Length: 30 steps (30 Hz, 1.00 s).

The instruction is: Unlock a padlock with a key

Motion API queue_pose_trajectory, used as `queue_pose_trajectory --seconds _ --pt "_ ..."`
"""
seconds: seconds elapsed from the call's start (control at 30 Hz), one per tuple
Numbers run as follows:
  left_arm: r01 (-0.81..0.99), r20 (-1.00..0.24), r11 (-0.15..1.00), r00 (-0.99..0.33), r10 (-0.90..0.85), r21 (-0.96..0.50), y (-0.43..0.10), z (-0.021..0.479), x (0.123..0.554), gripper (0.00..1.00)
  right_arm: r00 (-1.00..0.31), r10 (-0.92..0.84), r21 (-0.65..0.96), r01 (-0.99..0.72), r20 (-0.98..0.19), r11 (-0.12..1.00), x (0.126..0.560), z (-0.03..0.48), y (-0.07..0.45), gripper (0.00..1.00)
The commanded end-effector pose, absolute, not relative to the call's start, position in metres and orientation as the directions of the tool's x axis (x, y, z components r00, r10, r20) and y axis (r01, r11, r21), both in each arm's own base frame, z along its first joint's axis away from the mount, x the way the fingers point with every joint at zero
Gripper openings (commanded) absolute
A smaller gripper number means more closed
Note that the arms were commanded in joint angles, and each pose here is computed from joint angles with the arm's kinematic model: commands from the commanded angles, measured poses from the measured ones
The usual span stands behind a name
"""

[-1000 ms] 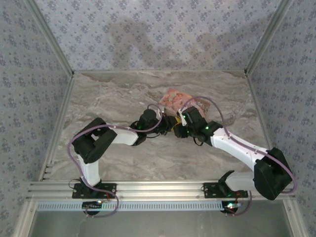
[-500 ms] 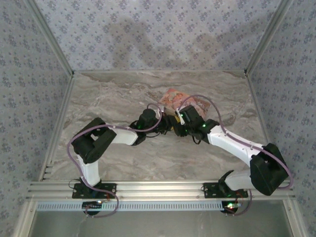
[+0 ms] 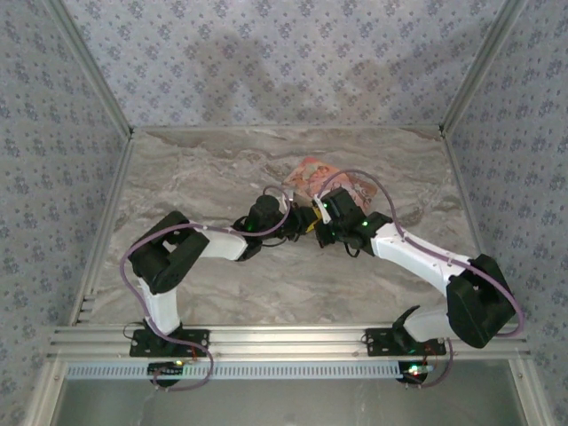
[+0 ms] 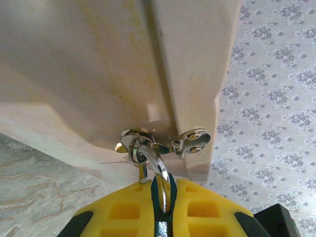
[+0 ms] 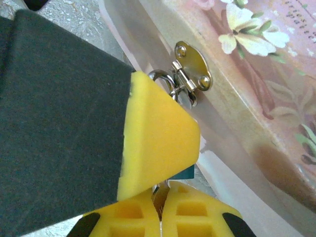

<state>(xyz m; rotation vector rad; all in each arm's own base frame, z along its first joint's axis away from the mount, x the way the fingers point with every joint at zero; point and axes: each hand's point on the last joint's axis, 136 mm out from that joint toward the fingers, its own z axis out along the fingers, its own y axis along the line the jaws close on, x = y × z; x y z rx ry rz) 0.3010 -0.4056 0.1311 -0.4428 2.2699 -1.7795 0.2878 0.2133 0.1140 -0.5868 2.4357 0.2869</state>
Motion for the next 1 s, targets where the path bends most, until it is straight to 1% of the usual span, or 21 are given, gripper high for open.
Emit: queue_pose_trajectory --seconds 0.0,0.07,0.1,0.13,0.17,0.2,0.27,0.53,0.67,0.83,0.97 --pt "0.009 -0.053 0.131 -0.940 -0.336 -0.991 -0.412 0.172 0.296 0.02 -0.735 -0.312 0.138 -0.480 -0.603 0.866 0.279 0.108 0.223 0.02" --pt "0.001 -0.054 0.155 -0.940 -0.336 -0.988 -0.410 0.164 0.295 0.03 -0.736 -0.312 0.145 -0.484 -0.601 0.863 0.276 0.105 0.223 0.04" --pt "0.000 -0.057 0.167 -0.939 -0.338 -0.986 -0.409 0.160 0.294 0.03 -0.738 -0.311 0.153 -0.486 -0.598 0.860 0.275 0.103 0.224 0.08" --pt "-0.002 -0.059 0.177 -0.939 -0.339 -0.984 -0.408 0.156 0.294 0.03 -0.744 -0.310 0.157 -0.483 -0.592 0.861 0.274 0.101 0.223 0.15" --pt "-0.004 -0.061 0.189 -0.939 -0.339 -0.982 -0.406 0.151 0.293 0.03 -0.748 -0.305 0.160 -0.478 -0.589 0.864 0.273 0.101 0.223 0.28" --pt "-0.006 -0.064 0.201 -0.937 -0.342 -0.980 -0.405 0.145 0.293 0.03 -0.752 -0.301 0.166 -0.476 -0.586 0.864 0.271 0.100 0.222 0.36" --pt "-0.009 -0.071 0.227 -0.937 -0.343 -0.974 -0.402 0.135 0.291 0.03 -0.761 -0.288 0.186 -0.469 -0.582 0.863 0.267 0.099 0.222 0.41" --pt "-0.023 -0.083 0.301 -0.938 -0.335 -0.953 -0.392 0.107 0.283 0.03 -0.791 -0.229 0.230 -0.419 -0.568 0.878 0.250 0.092 0.208 0.43" --pt "-0.014 -0.110 0.366 -0.942 -0.317 -0.930 -0.386 0.094 0.277 0.03 -0.811 -0.195 0.253 -0.385 -0.551 0.888 0.247 0.084 0.203 0.43" --pt "0.007 -0.171 0.484 -0.940 -0.296 -0.875 -0.372 0.079 0.272 0.09 -0.835 -0.146 0.271 -0.330 -0.530 0.904 0.251 0.073 0.197 0.41" --pt "0.024 -0.190 0.503 -0.941 -0.281 -0.864 -0.370 0.077 0.266 0.13 -0.849 -0.105 0.254 -0.269 -0.519 0.929 0.258 0.066 0.185 0.39"
